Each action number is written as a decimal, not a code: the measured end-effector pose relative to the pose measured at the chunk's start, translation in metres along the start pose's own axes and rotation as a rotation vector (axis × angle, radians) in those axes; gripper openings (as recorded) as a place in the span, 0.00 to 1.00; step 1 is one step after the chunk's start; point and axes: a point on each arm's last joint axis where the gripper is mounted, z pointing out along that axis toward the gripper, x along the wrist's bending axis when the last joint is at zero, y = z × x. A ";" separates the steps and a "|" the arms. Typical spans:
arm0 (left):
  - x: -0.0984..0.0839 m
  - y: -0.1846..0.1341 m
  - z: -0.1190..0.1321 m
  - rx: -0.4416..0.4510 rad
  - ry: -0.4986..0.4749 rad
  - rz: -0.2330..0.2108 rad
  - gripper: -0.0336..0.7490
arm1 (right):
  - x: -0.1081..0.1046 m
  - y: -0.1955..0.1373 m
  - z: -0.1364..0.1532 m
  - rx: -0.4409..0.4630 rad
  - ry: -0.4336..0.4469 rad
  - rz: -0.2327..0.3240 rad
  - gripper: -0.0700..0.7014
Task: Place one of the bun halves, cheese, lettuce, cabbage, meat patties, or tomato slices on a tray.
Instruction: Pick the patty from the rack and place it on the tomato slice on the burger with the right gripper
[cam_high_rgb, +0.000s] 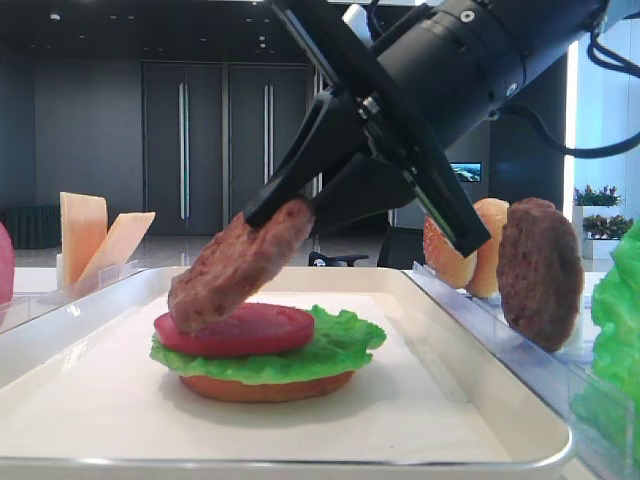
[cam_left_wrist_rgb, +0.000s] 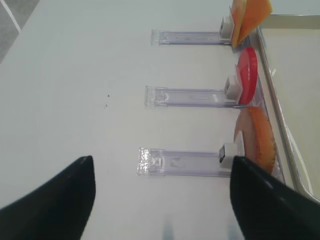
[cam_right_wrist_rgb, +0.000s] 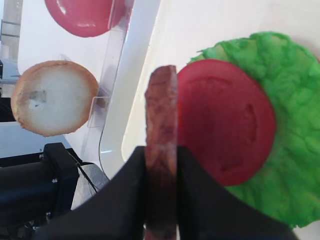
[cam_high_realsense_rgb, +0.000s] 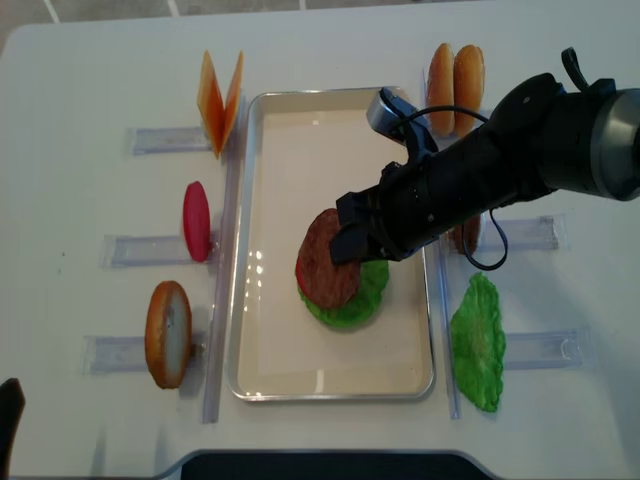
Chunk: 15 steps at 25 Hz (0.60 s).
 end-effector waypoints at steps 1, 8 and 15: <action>0.000 0.000 0.000 0.000 0.000 0.000 0.86 | -0.001 0.000 0.001 0.003 0.000 0.004 0.27; 0.000 0.000 0.000 0.000 0.000 0.000 0.86 | -0.004 0.001 0.002 0.002 -0.001 -0.005 0.27; 0.000 0.000 0.000 0.000 0.000 0.000 0.86 | -0.006 0.001 0.001 -0.001 -0.011 -0.013 0.27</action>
